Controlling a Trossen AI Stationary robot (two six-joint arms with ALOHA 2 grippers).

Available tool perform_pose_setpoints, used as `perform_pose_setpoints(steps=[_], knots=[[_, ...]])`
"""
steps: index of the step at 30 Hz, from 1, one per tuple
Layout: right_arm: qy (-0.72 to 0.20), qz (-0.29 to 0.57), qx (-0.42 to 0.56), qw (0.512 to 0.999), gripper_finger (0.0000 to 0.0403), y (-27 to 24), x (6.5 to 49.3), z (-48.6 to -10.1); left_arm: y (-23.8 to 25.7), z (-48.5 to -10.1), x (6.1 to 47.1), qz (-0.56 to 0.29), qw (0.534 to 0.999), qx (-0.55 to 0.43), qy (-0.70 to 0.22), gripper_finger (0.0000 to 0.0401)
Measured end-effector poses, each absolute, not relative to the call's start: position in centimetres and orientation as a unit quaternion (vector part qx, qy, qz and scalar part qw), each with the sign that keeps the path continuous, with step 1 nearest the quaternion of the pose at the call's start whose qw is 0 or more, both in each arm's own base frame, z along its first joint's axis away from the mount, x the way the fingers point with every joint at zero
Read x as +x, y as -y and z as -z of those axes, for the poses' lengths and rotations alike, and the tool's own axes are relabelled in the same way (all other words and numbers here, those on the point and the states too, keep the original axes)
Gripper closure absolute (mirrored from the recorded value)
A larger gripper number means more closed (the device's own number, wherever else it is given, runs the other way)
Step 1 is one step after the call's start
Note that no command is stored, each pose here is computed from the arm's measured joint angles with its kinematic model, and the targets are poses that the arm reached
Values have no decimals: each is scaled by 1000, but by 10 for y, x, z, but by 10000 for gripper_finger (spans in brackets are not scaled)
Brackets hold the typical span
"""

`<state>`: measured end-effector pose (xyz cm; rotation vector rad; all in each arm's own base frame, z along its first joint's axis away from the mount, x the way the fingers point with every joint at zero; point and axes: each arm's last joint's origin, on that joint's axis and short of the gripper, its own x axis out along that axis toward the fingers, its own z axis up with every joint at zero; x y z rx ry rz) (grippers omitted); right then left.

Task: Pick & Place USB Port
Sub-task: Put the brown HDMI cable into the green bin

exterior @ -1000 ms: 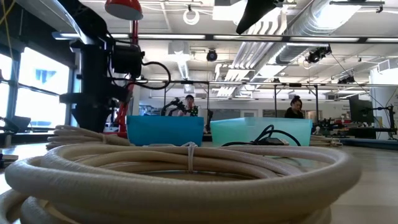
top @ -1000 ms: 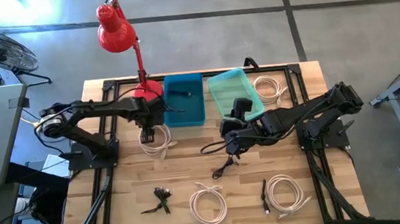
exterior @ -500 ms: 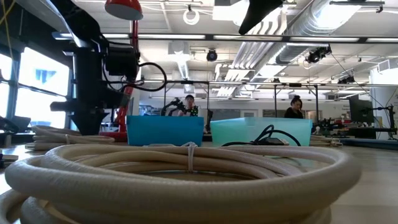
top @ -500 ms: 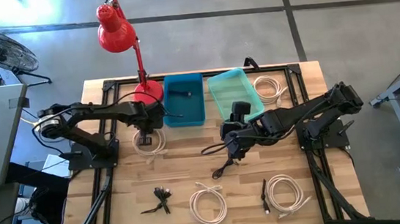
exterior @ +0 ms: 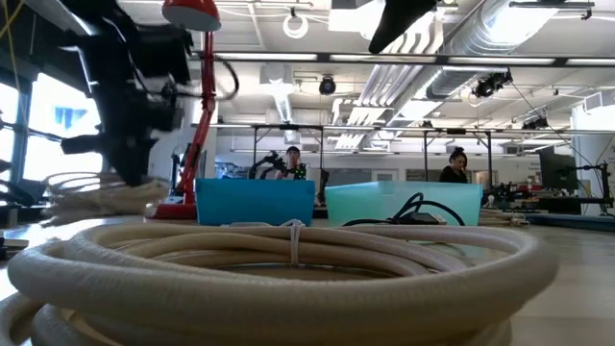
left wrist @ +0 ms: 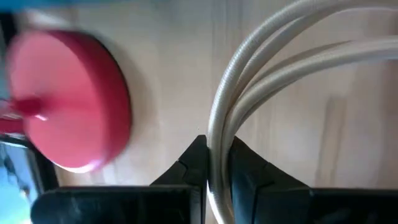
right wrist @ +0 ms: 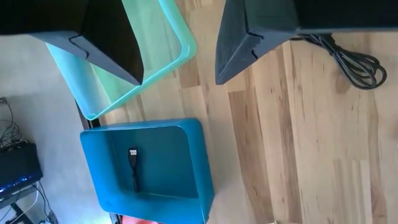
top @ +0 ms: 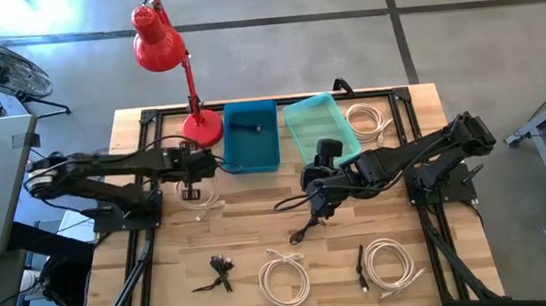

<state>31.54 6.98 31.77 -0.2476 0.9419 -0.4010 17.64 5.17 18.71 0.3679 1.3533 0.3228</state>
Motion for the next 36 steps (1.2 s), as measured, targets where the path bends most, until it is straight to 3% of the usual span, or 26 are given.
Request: perform_pose_setpoints(steps=[8, 16, 21, 26, 36], knots=[[-445, 187, -123, 867, 210, -70, 317, -318, -32, -247, 159, -152, 871, 156, -440, 370], [-341, 159, -134, 917, 210, -76, 339, -333, -18, -298, 140, -110, 968, 179, -140, 370], [-283, 52, -142, 947, 210, -82, 350, -344, -10, -304, 145, -79, 965, 250, -18, 370], [-220, -86, -107, 966, 210, -85, 358, -354, -7, -295, 156, -52, 942, 332, 12, 370], [-165, -112, -117, 973, 210, -68, 388, -342, -3, -292, 178, -7, 905, 410, 115, 370]])
